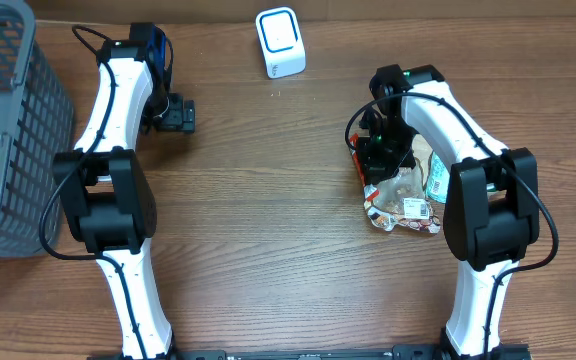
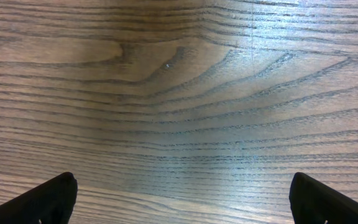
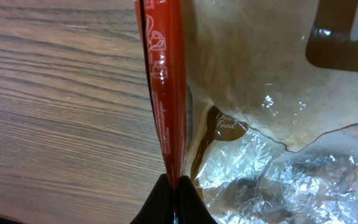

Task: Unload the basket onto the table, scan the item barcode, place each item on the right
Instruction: 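Carry the red stick right and lower it beside the snack bag, then open the right gripper to release the red stick on the table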

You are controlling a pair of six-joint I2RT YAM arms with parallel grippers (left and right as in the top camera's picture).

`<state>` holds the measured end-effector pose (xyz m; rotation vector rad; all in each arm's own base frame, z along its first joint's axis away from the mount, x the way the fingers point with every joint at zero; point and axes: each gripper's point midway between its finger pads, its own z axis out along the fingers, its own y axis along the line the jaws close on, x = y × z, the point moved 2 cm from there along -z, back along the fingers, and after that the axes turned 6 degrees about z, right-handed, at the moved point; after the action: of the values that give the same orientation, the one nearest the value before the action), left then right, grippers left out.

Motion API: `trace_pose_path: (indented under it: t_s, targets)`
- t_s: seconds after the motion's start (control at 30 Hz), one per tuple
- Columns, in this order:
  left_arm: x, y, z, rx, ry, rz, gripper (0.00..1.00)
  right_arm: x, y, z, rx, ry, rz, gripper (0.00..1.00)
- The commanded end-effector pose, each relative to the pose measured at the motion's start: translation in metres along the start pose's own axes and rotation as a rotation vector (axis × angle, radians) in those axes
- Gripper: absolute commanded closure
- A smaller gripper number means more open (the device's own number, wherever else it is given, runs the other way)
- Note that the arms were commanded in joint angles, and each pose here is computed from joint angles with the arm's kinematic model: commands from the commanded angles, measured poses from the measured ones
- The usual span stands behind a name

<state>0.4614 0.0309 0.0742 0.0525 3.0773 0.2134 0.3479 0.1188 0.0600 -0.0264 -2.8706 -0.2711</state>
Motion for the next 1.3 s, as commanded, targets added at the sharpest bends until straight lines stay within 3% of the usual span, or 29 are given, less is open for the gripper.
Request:
trace_pose_path:
  t_s: [0.0, 0.53, 0.63, 0.7, 1.0, 1.27]
  targets:
    - [-0.005, 0.003, -0.002, -0.01, -0.014, 0.018, 0.01, -0.001, 0.002, 0.002, -0.008, 0.0, 0.004, 0.94]
    - [-0.005, 0.003, -0.002, -0.01, -0.014, 0.019, 0.0, -0.007, 0.004, 0.002, -0.014, -0.028, -0.003, 0.55]
    - [-0.005, 0.003, -0.002, -0.01, -0.014, 0.018, 0.0, -0.007, 0.004, 0.002, -0.015, -0.031, -0.004, 0.35]
    - [-0.005, 0.003, -0.002, -0.01, -0.014, 0.018, 0.0, -0.006, 0.004, 0.002, -0.014, -0.027, -0.003, 0.0]
    - [-0.005, 0.003, -0.002, -0.01, -0.014, 0.018, 0.0, -0.01, 0.005, 0.002, -0.017, -0.041, -0.007, 0.0]
    - [-0.005, 0.003, -0.002, -0.01, -0.014, 0.018, 0.0, -0.042, 0.013, -0.002, -0.05, -0.183, -0.043, 0.0]
